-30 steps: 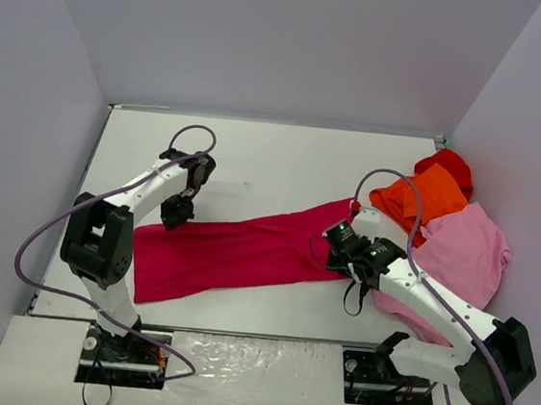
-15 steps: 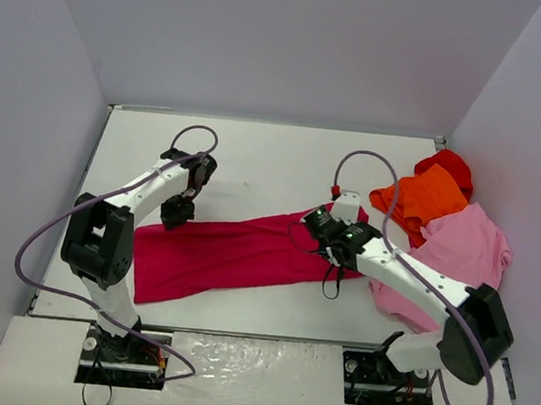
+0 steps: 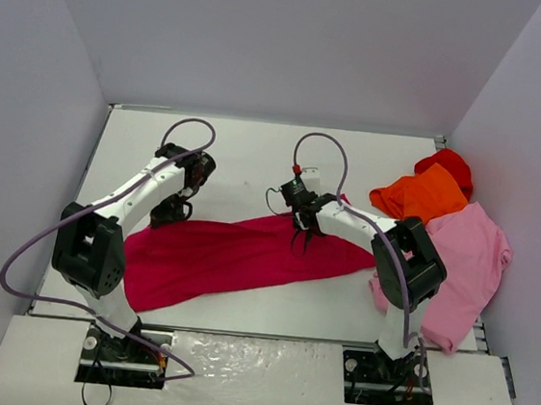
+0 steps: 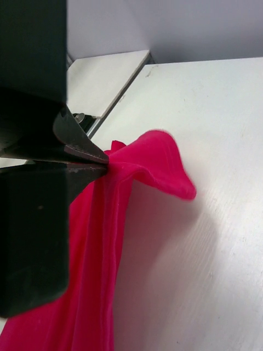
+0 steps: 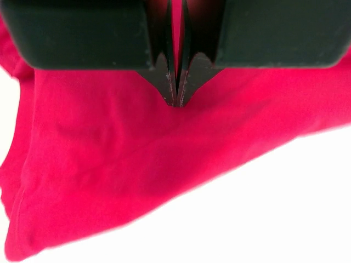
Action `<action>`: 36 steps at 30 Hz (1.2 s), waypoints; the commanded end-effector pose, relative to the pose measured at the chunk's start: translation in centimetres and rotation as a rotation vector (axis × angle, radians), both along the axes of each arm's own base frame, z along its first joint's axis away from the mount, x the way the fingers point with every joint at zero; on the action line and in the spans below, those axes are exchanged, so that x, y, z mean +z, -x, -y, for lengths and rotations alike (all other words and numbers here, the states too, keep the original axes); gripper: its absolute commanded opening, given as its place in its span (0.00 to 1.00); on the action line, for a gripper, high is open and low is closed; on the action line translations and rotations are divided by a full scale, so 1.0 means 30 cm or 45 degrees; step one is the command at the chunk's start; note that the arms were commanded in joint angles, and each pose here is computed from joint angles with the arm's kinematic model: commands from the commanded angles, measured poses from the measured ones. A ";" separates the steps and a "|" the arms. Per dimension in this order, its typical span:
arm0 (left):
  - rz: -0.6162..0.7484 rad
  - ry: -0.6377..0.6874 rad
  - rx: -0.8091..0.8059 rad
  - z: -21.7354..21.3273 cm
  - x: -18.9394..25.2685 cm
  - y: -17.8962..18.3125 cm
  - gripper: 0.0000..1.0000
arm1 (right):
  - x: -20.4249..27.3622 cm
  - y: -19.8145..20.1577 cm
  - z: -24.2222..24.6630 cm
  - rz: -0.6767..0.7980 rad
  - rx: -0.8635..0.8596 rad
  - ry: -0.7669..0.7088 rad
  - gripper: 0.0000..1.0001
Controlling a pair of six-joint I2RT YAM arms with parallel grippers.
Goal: Fold and stack the t-shirts
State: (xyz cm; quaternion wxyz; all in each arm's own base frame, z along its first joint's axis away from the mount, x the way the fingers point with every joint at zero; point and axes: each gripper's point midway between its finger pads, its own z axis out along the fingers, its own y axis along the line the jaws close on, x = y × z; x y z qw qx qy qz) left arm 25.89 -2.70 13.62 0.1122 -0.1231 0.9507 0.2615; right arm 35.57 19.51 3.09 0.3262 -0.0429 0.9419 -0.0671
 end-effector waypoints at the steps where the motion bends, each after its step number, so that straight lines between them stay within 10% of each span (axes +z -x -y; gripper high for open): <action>1: 0.017 -0.126 0.003 -0.030 0.086 0.020 0.00 | 0.033 -0.112 -0.004 0.068 0.017 -0.061 0.00; 14: -0.130 -0.544 -0.097 0.012 0.080 0.069 0.00 | -0.149 -0.065 0.053 -0.100 0.035 -0.043 0.00; 29: 0.084 0.372 -0.122 0.307 0.027 0.129 0.00 | -0.184 -0.023 0.066 -0.162 0.051 -0.064 0.00; 36: -0.021 0.476 -0.098 0.332 -0.038 0.224 0.00 | -0.159 0.017 0.079 -0.165 0.054 -0.093 0.00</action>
